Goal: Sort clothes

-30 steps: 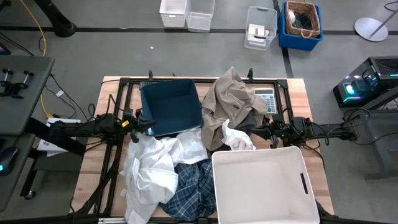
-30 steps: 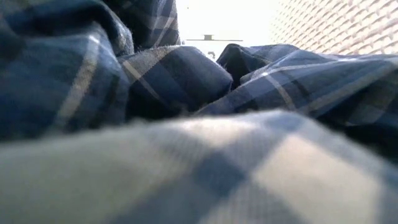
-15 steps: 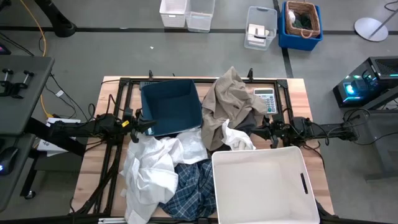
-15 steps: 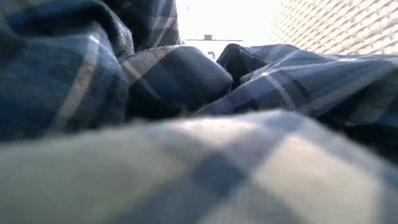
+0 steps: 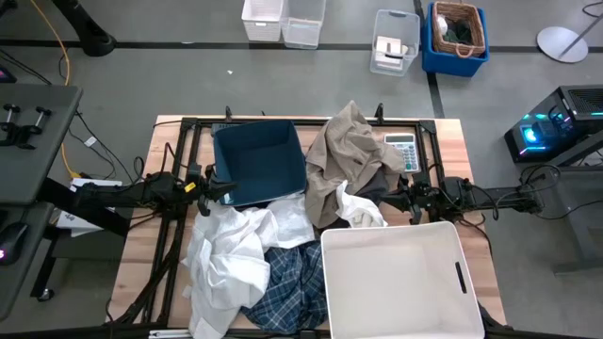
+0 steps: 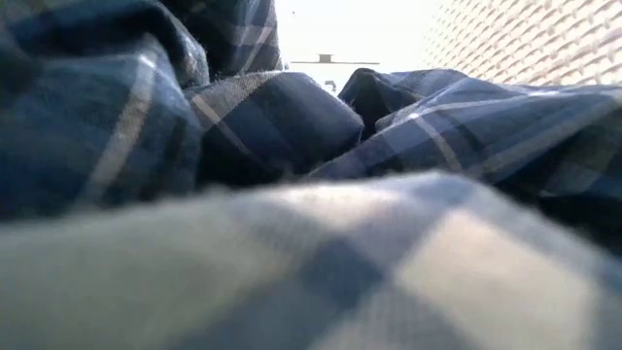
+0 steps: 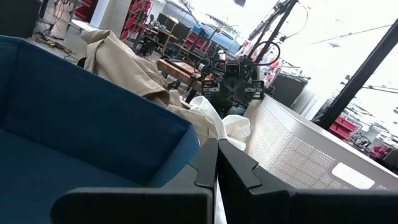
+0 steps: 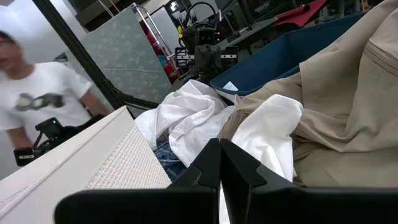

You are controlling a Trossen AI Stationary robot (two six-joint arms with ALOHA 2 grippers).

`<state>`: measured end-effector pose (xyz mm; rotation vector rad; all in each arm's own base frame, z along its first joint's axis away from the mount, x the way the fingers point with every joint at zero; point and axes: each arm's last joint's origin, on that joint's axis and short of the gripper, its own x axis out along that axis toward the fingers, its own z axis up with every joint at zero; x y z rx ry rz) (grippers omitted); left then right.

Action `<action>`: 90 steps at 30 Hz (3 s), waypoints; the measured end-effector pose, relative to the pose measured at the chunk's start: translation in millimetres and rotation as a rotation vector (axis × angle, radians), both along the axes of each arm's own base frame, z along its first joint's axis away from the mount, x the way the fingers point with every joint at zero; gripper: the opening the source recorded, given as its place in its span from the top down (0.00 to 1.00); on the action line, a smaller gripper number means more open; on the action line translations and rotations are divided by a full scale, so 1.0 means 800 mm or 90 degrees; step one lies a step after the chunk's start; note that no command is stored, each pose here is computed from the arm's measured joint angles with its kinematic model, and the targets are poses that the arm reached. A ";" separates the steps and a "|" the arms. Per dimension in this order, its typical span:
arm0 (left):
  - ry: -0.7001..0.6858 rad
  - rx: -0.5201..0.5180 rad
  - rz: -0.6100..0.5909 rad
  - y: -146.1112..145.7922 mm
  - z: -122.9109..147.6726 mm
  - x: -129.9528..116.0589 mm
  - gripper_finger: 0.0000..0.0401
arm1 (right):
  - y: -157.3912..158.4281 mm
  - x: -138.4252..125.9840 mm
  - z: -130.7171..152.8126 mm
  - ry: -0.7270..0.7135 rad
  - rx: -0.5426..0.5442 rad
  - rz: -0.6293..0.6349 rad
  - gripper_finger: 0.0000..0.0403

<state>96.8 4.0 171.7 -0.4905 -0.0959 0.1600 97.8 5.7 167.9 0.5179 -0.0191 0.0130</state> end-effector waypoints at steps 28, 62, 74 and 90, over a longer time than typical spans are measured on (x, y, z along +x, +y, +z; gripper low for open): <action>0.000 0.000 0.000 0.000 0.000 0.000 1.00 | 0.000 0.000 0.000 0.000 0.000 0.000 1.00; 0.001 0.000 0.000 0.000 0.000 0.000 1.00 | -0.036 0.056 0.202 0.287 -0.193 -0.268 0.89; 0.001 0.000 0.000 0.000 0.000 0.000 1.00 | -0.126 0.241 0.147 0.656 -0.163 -0.276 0.34; 0.000 0.000 0.000 0.000 0.000 0.000 1.00 | -0.159 0.322 0.116 1.011 -0.094 -0.300 0.29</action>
